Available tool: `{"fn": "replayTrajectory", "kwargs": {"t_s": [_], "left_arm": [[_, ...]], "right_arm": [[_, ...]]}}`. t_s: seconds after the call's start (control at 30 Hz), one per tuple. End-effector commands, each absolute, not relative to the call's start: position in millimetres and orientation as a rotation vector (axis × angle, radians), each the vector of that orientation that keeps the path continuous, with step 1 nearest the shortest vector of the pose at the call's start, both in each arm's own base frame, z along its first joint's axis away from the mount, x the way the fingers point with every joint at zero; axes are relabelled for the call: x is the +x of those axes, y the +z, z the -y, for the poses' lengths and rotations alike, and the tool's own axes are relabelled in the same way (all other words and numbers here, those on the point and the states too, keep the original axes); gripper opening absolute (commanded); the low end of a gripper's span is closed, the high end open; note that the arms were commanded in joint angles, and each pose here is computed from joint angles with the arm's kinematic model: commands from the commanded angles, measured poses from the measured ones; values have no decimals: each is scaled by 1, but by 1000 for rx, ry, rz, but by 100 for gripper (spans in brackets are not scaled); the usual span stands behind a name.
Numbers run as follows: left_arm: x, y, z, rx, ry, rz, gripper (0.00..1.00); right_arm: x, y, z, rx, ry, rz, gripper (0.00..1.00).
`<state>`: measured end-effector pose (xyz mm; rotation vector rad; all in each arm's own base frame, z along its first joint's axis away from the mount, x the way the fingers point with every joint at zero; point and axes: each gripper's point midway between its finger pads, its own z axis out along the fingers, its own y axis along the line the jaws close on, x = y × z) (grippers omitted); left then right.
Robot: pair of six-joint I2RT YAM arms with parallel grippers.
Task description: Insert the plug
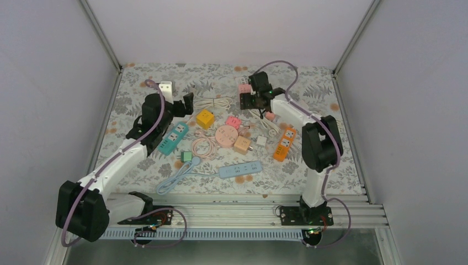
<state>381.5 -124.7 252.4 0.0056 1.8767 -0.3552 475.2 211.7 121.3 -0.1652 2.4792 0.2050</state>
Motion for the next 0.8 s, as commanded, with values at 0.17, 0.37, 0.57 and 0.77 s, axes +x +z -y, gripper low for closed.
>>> {"fn": "replayTrajectory", "kwargs": {"t_s": [0.17,0.37,0.57,0.77], "left_arm": [[368,277,134,50,-468,-1785,100],[366,278,140,56,-508,-1794,100],[364,278,144,78,-533,-1798,100],[362,277,145,82,-539,-1800,100]], "right_arm": [[366,110,-243,-397,318,-2537,95],[317,92,-244,-430,330,-2611,98],[292,69,-253,-539,312,-2672,96],[274,56,-263,-684,292,-2706,85]]}}
